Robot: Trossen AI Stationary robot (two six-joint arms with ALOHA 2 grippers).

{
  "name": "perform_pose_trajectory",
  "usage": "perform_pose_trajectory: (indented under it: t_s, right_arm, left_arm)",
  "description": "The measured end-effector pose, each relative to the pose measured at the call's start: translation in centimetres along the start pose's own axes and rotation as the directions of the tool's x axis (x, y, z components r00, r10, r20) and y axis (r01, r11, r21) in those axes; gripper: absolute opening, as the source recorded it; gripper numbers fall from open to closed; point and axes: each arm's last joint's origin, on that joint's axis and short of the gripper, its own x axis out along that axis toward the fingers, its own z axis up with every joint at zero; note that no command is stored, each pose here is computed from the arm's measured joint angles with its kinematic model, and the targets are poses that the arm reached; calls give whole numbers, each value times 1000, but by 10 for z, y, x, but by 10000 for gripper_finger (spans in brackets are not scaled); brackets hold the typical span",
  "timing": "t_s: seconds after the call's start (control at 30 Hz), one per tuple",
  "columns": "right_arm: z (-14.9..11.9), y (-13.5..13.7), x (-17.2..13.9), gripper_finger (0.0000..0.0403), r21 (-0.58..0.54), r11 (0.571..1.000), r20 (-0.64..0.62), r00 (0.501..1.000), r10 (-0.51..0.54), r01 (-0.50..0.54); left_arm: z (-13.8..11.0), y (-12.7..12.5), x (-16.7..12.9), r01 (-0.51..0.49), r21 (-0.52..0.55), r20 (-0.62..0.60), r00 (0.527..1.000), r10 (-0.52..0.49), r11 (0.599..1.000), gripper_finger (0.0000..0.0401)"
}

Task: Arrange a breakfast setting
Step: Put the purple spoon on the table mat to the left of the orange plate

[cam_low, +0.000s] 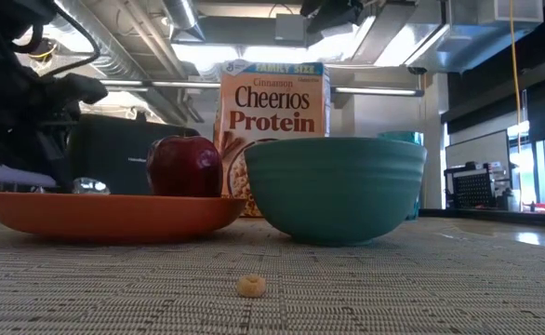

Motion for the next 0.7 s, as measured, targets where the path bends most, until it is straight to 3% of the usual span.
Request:
perform_pose_trajectory:
  t_s: [0.23,0.7]
  right_arm:
    - [0,0,0,197,6,1000,1,1000,-8,8]
    - [0,-1,0,197,2,1000,7,1000,-27,27]
  left_arm:
    - [-13,-5,13,-23,2,-80,997,23,1000,31]
    - [-22,-5,17,-28,-81,-97,995,20,996,47]
